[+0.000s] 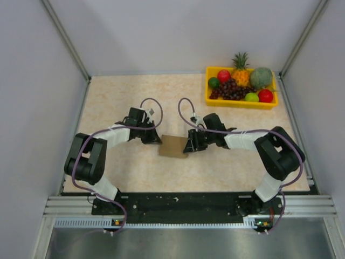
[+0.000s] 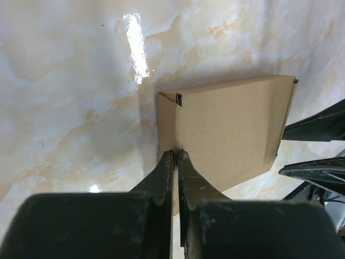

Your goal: Fold the paper box

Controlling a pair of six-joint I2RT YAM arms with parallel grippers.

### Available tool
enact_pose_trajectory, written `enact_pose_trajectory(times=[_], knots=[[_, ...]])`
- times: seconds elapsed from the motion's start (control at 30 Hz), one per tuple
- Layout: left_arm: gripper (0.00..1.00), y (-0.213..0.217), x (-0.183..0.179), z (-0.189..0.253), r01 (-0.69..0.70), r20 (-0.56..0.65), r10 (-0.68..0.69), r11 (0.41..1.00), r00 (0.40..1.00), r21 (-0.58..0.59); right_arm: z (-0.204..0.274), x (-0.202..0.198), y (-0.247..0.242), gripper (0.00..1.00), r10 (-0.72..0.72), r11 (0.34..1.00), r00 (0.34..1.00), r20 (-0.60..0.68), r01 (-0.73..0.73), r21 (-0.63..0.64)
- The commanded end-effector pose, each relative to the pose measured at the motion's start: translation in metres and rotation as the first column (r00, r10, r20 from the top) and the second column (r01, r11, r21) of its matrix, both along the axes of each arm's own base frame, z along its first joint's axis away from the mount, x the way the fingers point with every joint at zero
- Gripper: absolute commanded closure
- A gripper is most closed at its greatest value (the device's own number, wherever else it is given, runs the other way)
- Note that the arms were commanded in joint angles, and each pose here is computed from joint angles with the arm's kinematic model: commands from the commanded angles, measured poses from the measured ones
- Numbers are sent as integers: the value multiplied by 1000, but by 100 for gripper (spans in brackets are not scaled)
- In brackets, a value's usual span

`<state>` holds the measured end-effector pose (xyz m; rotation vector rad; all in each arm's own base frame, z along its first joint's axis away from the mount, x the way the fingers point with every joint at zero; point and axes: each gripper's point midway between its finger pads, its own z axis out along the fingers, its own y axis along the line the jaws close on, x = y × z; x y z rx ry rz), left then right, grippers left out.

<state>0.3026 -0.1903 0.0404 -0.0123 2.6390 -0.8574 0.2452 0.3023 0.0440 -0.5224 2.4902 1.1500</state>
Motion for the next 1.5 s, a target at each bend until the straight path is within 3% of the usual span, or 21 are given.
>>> enact_pose_trajectory(times=[0.0,0.37,0.87,1.17,1.47], knots=[[100,12,6,0,-26,40,23,997,999,79,25,4,-4,55,-42,999,996,78,39,31],[100,10,-1,-3,-26,33,24,997,999,67,34,-3,1,59,-14,994,994,112,2,110],[100,6,-7,-4,-57,14,56,998,998,24,19,-7,13,66,-3,995,998,65,-4,102],[100,8,-9,-5,-50,15,49,998,999,29,10,4,0,64,-8,1000,991,131,12,-29],[100,7,-8,-3,-50,19,49,998,999,29,7,8,1,61,12,998,988,153,-1,-70]])
